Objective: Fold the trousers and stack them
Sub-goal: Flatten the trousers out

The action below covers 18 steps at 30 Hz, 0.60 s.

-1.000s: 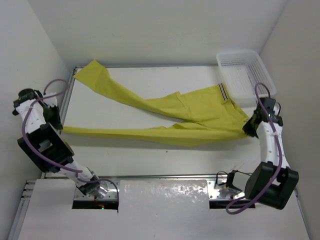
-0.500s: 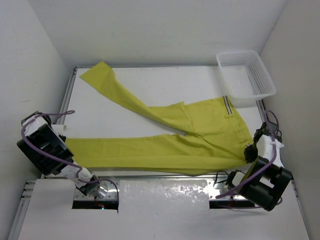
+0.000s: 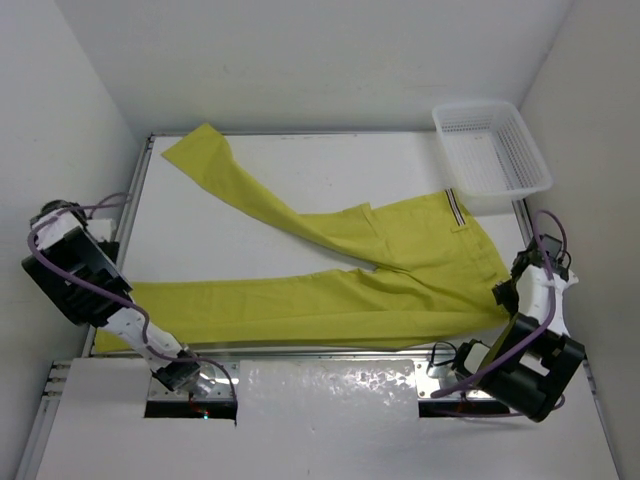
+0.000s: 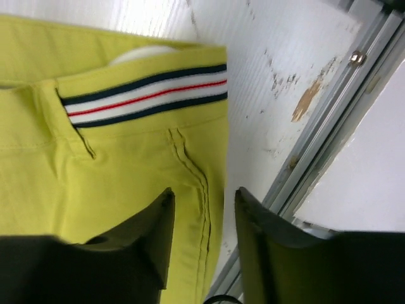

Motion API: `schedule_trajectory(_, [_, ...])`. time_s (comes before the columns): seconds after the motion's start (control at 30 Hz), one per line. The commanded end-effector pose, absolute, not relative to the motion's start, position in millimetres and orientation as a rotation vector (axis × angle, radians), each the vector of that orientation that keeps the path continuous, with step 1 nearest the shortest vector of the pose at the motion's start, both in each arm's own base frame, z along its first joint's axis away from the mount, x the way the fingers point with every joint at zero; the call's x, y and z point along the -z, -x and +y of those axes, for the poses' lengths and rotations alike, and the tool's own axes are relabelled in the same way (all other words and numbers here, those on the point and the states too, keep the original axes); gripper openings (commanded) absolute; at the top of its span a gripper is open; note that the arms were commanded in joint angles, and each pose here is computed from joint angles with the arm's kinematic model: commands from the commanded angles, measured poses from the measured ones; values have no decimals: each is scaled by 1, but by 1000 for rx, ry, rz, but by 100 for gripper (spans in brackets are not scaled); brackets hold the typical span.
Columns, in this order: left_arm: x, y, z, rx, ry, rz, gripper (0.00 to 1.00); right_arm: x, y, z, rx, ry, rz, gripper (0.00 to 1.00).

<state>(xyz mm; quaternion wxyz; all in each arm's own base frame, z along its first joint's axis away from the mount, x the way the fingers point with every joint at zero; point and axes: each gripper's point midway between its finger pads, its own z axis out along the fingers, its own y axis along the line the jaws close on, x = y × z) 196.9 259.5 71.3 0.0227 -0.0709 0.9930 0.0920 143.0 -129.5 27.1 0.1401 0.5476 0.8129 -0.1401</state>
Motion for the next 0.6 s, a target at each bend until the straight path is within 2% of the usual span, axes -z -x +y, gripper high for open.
schedule_trajectory(0.0, [-45, -204, 240, -254, 182, 3087, 52, -55, -156, -152, 476, -1518, 2257, 55])
schedule_trajectory(0.07, [-38, -200, 233, -253, 166, 3101, 52, -72, -164, -158, 471, -1477, 2223, 72])
schedule_trajectory(0.23, [-64, -216, 215, -164, 94, 3005, 52, -125, -201, -158, 464, -1236, 2171, 74])
schedule_trajectory(0.33, [-79, -226, 186, -95, -48, 2976, 52, -160, -245, -132, 315, -991, 2113, 67])
schedule_trajectory(0.37, [-78, -225, 177, -65, -81, 2983, 52, -166, -255, -119, 249, -922, 2089, 59])
schedule_trajectory(0.4, [-77, -220, 169, -35, -106, 3004, 52, -169, -269, -95, 162, -822, 2092, 55])
schedule_trajectory(0.43, [-67, -213, 158, 3, -131, 3037, 51, -165, -280, -79, 90, -762, 2085, 51])
schedule_trajectory(0.47, [-61, -207, 154, 14, -135, 3056, 49, -159, -286, -59, 16, -707, 2115, 41])
schedule_trajectory(0.5, [-55, -205, 153, 14, -121, 3069, 48, -151, -289, -45, -21, -699, 2139, 35])
schedule_trajectory(0.57, [-37, -192, 145, 34, -121, 3116, 46, -120, -292, -3, -84, -591, 2262, 27])
